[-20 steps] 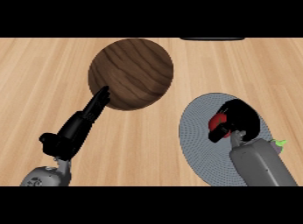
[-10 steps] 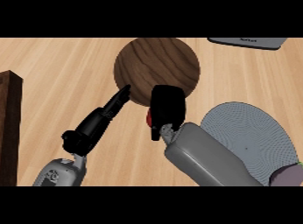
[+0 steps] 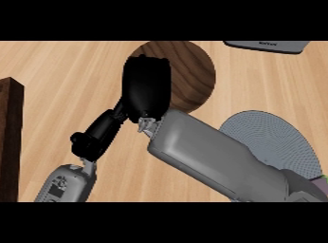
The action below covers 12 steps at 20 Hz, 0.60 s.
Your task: Pick the tomato from the placemat and place it in the bowl
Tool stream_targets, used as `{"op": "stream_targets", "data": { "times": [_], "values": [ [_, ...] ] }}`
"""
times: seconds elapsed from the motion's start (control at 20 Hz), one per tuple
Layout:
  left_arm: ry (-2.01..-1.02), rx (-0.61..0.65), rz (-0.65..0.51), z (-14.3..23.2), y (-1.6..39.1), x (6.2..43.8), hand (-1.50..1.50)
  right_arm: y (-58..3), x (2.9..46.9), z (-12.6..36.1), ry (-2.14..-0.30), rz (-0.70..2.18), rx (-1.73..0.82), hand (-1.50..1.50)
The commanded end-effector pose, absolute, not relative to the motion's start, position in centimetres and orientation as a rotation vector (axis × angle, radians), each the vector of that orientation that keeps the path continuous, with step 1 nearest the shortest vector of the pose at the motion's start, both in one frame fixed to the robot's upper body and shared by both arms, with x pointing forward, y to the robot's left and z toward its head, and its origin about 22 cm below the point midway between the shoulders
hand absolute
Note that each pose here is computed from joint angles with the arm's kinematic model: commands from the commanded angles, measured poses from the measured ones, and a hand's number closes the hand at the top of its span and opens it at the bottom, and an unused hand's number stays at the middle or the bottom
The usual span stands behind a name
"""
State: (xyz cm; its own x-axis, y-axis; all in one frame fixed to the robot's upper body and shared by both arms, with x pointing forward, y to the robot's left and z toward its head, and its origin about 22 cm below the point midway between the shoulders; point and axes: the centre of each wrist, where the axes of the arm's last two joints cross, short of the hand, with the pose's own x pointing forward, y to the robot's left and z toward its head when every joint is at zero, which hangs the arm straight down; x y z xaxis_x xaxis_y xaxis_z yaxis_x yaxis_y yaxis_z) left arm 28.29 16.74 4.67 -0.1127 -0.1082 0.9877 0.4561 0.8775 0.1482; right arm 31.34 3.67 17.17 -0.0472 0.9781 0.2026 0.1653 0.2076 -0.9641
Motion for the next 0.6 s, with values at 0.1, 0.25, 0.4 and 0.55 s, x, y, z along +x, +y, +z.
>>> {"op": "stream_targets", "data": {
  "times": [0.1, 0.25, 0.4, 0.55],
  "values": [
    [-1.597, -0.29, -0.481, 4.3, 16.5, 28.4, 0.0, 5.5, 31.7, 21.4, -1.526, 0.656, -1.119, 1.5],
    [-1.597, -0.255, -0.486, 4.0, 17.0, 28.5, 0.0, 5.6, 33.1, 21.4, -1.489, 0.622, -1.144, 1.5],
    [-1.605, -0.261, -0.475, 5.0, 16.8, 28.7, 0.0, 5.3, 34.8, 19.1, -1.442, 0.642, -1.23, 1.5],
    [-1.588, -0.259, -0.466, 2.9, 17.0, 27.1, 0.0, 5.3, 36.4, 19.5, -1.402, 0.652, -1.351, 1.5]
  ]
}}
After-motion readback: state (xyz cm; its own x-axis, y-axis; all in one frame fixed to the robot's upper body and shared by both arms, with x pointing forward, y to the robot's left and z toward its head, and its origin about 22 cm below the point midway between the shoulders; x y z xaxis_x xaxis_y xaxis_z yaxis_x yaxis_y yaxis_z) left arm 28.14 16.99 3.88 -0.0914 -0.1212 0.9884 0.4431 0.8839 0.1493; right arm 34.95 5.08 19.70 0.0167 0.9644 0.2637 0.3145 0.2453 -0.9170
